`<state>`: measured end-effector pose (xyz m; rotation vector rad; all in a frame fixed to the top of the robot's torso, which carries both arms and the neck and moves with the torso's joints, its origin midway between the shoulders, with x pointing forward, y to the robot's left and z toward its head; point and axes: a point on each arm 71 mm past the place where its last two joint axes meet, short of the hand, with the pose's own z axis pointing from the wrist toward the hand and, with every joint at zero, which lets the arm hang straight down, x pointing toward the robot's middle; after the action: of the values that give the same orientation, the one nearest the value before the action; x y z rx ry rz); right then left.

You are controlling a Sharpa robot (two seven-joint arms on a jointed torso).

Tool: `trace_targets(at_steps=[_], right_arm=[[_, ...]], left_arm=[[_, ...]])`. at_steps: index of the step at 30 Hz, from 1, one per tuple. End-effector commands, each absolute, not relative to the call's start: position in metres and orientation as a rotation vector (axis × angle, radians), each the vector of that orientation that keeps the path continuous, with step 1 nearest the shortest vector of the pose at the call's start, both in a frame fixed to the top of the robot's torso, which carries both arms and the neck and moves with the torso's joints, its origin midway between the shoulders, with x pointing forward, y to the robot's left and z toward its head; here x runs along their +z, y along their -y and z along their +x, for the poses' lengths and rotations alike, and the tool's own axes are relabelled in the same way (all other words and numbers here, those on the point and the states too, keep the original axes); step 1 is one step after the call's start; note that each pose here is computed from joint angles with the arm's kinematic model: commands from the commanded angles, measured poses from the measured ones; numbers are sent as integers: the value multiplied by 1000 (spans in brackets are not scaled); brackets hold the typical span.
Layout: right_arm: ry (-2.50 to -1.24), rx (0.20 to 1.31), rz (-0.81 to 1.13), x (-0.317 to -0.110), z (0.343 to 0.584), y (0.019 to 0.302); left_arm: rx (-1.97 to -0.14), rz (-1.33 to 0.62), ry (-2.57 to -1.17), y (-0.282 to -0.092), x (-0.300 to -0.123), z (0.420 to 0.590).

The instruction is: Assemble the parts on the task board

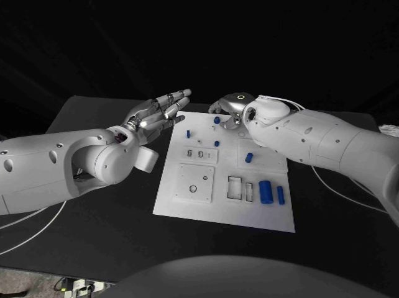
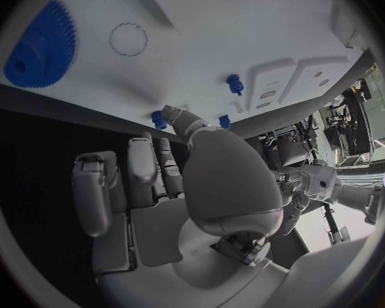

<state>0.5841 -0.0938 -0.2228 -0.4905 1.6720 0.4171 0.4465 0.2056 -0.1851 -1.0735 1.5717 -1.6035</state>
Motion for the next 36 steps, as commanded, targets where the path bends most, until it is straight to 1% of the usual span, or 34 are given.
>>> trace_targets(at_steps=[1,4,8,12,16,20,24,31,36], right_arm=[[-1670,409,-493,-223,584,96],[-1636,423,-485,-221,583,101],[-1560,465,-463,-214,581,111],[-1476,532,-412,-196,576,133],[-1446,554,-366,-174,570,158],[-1474,538,-323,-158,561,187],[-1524,521,-288,-153,552,209],[-1664,474,-277,-161,542,227],[-1712,441,-274,-169,541,232]], left_arm=[[-1619,-1059,-1572,-203,-184,446],[-1620,-1059,-1572,-204,-184,446],[-1621,-1059,-1569,-205,-183,446],[-1622,-1059,-1568,-206,-183,446],[-1618,-1061,-1565,-207,-184,446],[-1616,-1060,-1562,-208,-184,447],[-1616,-1061,-1563,-208,-184,447],[-1613,-1063,-1563,-209,-185,447],[-1613,-1064,-1564,-209,-185,447]])
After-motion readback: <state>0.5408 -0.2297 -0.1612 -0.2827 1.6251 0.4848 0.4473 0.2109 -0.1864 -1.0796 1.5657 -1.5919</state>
